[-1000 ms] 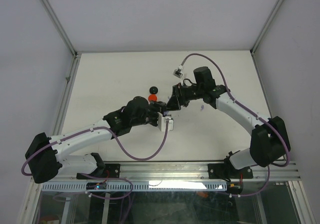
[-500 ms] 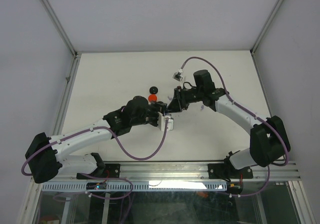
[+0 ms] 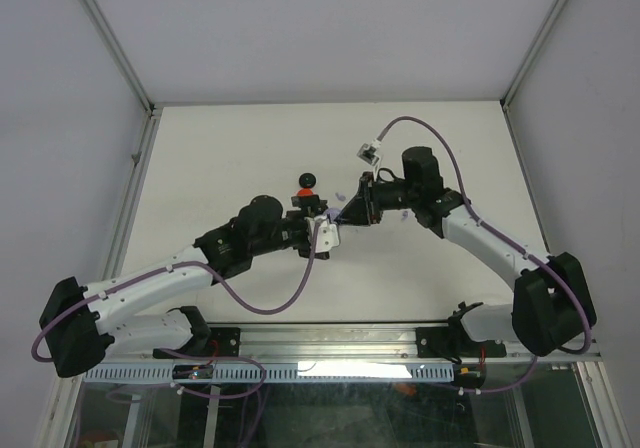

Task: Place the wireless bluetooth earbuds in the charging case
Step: Pick up the charging case at the center of the board.

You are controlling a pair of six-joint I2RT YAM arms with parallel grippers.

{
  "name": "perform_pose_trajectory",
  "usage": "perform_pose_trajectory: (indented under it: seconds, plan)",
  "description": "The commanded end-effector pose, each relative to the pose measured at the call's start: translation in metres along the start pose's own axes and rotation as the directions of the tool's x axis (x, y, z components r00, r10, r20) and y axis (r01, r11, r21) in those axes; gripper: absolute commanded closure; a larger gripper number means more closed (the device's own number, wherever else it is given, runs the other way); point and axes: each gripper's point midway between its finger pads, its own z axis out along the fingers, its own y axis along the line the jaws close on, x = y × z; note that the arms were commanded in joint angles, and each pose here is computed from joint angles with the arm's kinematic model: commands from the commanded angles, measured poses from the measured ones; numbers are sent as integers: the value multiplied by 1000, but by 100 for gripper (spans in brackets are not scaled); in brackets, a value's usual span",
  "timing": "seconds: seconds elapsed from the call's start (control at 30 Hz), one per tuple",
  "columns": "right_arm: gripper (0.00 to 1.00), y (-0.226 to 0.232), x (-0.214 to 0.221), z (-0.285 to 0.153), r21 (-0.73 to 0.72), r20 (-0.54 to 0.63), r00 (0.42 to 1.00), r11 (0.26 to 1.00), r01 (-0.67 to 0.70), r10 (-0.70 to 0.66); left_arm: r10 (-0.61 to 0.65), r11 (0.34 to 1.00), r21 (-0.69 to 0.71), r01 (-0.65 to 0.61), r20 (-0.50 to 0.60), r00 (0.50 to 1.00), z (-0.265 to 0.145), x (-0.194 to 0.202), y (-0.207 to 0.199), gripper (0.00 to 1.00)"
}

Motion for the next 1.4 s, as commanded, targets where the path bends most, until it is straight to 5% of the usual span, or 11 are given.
perform_pose_trajectory:
  seconds: [0.0,0.17,0.4,0.57,0.83,1.1,1.37]
  plan:
    - [96,19,-38,-15,-6,166,978,992,129,-126,-143,981,-109,158,138,980,-14,-23,11,24]
    - [97,26,-52,-26,40,272,946,984,171,-176,-334,912,-141,384,287,898,-25,-28,19,23]
    - [97,39,-62,-36,43,397,894,978,205,-206,-556,727,11,686,596,580,-57,-47,41,26]
    - [97,52,-68,-40,2,463,861,972,236,-210,-610,648,142,748,685,399,-69,-62,43,27]
    - [97,68,-73,-46,-57,518,833,963,262,-195,-645,594,313,741,736,207,-76,-82,46,35]
    - [97,77,-70,-41,-99,516,835,954,281,-192,-680,576,425,698,723,120,-70,-97,47,48]
    - [97,80,-67,-37,-122,502,844,950,286,-189,-696,573,452,683,708,115,-66,-101,47,56]
